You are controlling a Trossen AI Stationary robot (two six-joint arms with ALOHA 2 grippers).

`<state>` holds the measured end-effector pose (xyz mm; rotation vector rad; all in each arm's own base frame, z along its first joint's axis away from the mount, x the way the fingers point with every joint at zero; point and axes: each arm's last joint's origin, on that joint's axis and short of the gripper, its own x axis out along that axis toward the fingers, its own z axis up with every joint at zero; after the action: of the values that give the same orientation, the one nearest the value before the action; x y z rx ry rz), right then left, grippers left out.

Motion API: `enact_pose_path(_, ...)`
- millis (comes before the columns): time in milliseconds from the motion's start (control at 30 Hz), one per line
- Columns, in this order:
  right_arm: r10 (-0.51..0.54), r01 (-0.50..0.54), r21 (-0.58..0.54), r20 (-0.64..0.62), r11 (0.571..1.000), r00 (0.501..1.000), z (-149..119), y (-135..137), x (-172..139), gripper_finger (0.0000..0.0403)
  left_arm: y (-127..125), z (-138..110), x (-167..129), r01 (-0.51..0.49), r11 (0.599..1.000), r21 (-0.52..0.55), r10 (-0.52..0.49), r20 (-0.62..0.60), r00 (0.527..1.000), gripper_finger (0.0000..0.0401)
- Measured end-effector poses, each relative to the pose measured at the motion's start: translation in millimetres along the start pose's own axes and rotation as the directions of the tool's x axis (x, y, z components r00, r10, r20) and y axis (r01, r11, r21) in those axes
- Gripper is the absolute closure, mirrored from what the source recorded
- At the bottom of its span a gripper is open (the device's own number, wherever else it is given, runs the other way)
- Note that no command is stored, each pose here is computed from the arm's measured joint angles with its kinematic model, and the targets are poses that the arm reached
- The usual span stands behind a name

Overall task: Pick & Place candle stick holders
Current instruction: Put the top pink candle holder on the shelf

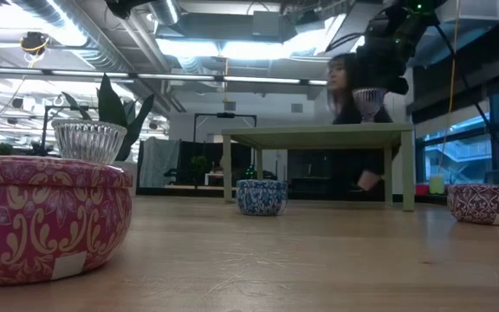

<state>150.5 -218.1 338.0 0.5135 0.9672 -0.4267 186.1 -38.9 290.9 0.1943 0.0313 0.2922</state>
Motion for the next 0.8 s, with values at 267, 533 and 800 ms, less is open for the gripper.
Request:
enact_pose_path(267, 0.025, -0.024, 0.013, -0.034, 1.0, 0.999, 2.7, -4.9, 11.2, 0.0372, 0.0, -0.1, 0.0, 0.0, 1.0, 0.0, 0.0, 0.0, 1.0, 0.0343)
enact_pose_path(533, 0.027, -0.025, 0.036, -0.049, 0.999, 0.998, 3.1, -10.5, 15.1, 0.0373, 0.0, 0.1, 0.0, 0.0, 1.0, 0.001, 0.0, 0.0, 1.0, 0.0343)
enact_pose_path(800, 0.024, -0.023, 0.033, -0.052, 0.999, 0.998, 3.1, -10.5, 15.3, 0.0348, 0.0, 0.0, 0.0, 0.0, 1.0, -0.001, 0.0, 0.0, 1.0, 0.0343)
